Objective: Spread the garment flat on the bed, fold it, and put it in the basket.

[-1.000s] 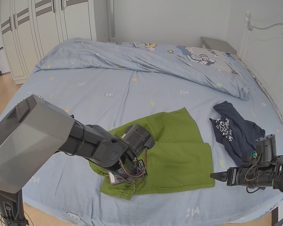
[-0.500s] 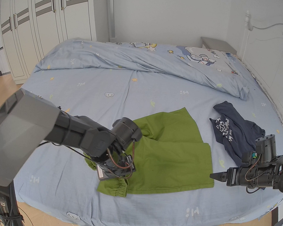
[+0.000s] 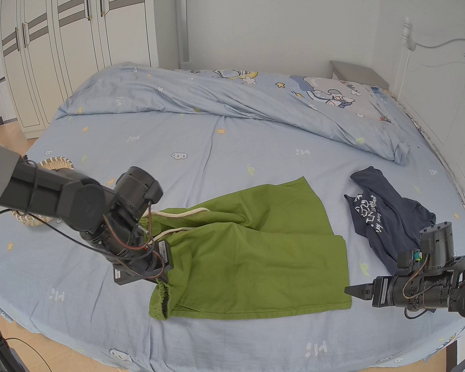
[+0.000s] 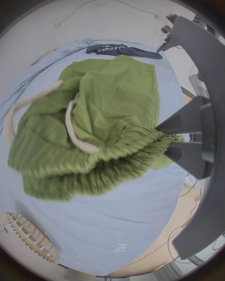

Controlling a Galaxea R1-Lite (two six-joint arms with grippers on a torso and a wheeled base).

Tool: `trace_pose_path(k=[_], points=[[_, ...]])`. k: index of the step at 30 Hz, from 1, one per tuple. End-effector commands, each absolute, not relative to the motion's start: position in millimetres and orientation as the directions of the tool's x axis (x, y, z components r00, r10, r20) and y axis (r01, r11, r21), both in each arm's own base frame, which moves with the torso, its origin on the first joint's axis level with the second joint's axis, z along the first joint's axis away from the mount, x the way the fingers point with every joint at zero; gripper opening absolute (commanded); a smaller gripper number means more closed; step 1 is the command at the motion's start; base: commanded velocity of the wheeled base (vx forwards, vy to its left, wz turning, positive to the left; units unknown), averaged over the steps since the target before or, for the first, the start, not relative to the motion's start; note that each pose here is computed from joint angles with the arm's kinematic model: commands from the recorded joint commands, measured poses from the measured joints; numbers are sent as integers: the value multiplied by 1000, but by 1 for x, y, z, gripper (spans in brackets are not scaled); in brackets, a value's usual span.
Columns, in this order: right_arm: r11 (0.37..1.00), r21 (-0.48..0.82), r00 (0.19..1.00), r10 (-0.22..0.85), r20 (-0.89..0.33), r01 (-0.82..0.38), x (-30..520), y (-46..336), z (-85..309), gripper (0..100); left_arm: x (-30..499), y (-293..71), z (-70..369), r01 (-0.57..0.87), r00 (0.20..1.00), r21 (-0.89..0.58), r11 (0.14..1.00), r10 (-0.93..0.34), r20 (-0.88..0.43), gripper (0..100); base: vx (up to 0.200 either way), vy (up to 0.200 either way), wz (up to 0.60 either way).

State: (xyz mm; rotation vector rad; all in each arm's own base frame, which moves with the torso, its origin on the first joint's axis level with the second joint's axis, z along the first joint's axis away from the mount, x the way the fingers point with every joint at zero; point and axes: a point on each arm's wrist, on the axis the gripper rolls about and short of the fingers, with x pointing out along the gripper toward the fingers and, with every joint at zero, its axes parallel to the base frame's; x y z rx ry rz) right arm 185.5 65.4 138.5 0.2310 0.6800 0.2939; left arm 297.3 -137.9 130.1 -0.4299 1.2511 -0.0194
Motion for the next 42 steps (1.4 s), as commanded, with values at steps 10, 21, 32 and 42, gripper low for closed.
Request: trace_pose_path(k=[10,21,32,42], points=[[932,304,734,344,-585,-195,185,66,138,100,280,-72,109,-187,414,-330,925,-231,-881,0,0,0,0],[932,303,732,347,-586,-199,184,67,137,100,287,-29,109,-239,449,-343,909,-209,-868,100,0,0,0],[936,297,717,338,-610,-189,176,65,129,100,231,-47,106,-124,361,-531,838,-461,-811,100,0,0,0],[933,304,740,343,-579,-194,171,62,130,100,237,-54,60,-60,433,-553,831,-477,-765,100,0,0,0]])
